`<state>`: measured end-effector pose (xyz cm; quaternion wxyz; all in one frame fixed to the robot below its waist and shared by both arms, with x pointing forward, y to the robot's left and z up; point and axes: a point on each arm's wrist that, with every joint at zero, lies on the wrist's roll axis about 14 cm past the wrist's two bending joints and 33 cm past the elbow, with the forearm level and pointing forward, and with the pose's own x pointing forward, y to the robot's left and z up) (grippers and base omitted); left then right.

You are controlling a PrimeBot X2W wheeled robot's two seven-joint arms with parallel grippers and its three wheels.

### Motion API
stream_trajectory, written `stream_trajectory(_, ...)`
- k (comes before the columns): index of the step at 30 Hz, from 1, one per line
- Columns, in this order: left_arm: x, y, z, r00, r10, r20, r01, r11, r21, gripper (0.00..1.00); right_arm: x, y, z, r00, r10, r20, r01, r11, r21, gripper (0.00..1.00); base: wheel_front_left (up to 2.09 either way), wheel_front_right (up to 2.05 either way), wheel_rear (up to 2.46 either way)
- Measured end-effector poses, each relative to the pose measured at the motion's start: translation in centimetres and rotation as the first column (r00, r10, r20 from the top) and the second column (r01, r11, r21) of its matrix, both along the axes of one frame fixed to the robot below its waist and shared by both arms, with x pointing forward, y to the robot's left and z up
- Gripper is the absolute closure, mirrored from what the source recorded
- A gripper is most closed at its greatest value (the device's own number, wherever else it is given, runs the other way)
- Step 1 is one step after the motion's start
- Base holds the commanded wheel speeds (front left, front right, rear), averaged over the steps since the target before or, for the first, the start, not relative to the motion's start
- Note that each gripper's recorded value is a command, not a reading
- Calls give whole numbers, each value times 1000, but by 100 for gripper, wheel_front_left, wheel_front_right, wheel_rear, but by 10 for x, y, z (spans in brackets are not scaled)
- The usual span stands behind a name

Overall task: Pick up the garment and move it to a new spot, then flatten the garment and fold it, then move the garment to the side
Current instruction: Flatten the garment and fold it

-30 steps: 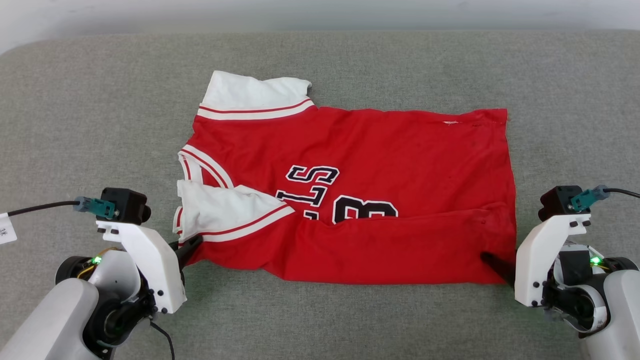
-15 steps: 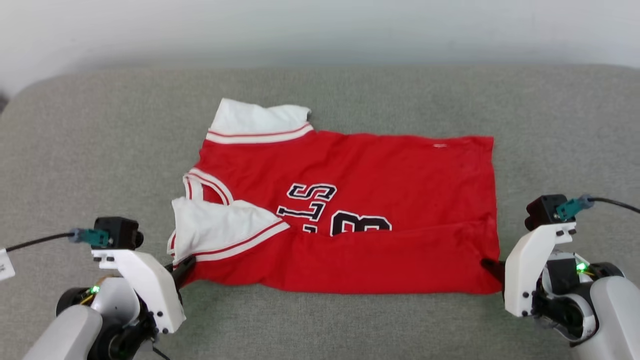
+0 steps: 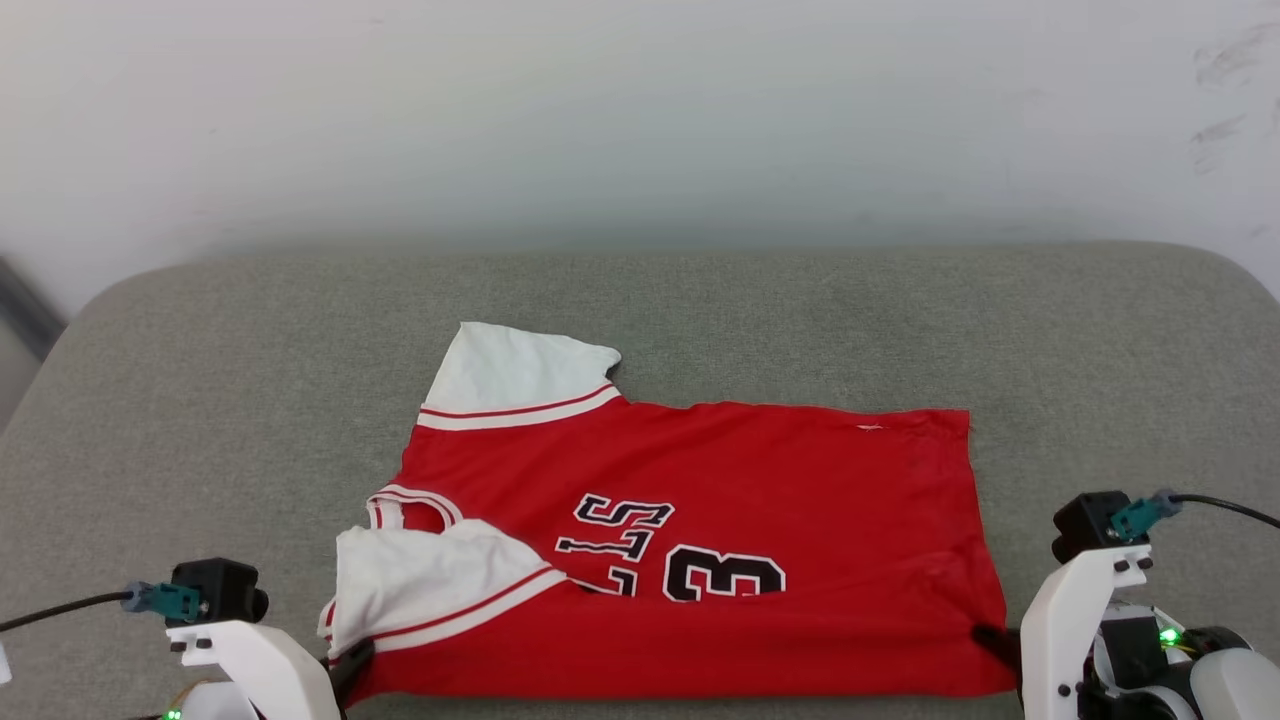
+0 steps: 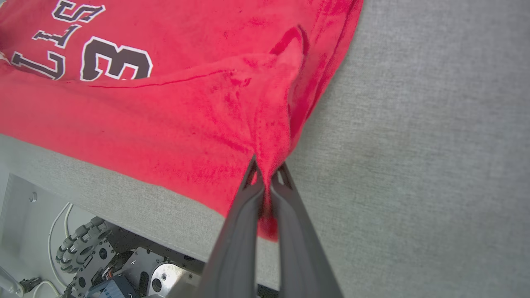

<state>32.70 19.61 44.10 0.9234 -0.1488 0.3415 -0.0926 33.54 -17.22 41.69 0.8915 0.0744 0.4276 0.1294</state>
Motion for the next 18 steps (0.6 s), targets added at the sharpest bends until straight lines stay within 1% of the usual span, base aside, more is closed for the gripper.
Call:
stream_trajectory(3,-11,-6,-12,999,-1,-50,-1,1000,-29,100,-10,-1,-10,1000,-13,-26,13,1000,8,100,0,0,0)
stream_trajectory(4,-13,-9,-16,998,1,-66,-4,999,-47,100,-12,-1,-13,999,-18,-29,19,1000,14,76,0,0,0)
stream_trajectory(5,-16,-13,-21,996,-6,-92,0,998,-62,99,-13,0,-15,999,-29,-30,30,999,25,18,0,0,0)
stream_trajectory(6,-19,-16,-27,993,-10,-116,2,998,-69,59,-13,0,-17,999,-43,-25,44,998,39,0,0,0,0)
stream_trajectory(7,-20,-16,-30,992,-5,-126,-4,997,-72,0,-14,-1,-19,999,-51,-18,52,998,40,0,0,0,0)
stream_trajectory(9,-13,-11,-31,993,16,-113,-25,997,-72,0,-12,-2,-18,998,-61,22,60,997,45,0,0,0,0)
stream_trajectory(11,-7,-12,-30,995,13,-98,-19,997,-70,0,-5,-2,-8,992,-65,107,61,997,45,0,0,0,0)
stream_trajectory(13,2,-10,-24,998,21,-61,-25,997,-66,0,0,-10,1,979,-69,190,68,998,13,0,0,0,0)
stream_trajectory(16,19,-8,-7,999,24,21,-23,998,-51,0,10,-21,21,940,-88,328,98,995,-13,0,0,0,0)
stream_trajectory(18,34,-5,10,995,24,97,-22,1000,-21,0,15,-28,36,905,-107,411,126,992,-18,0,0,0,0)
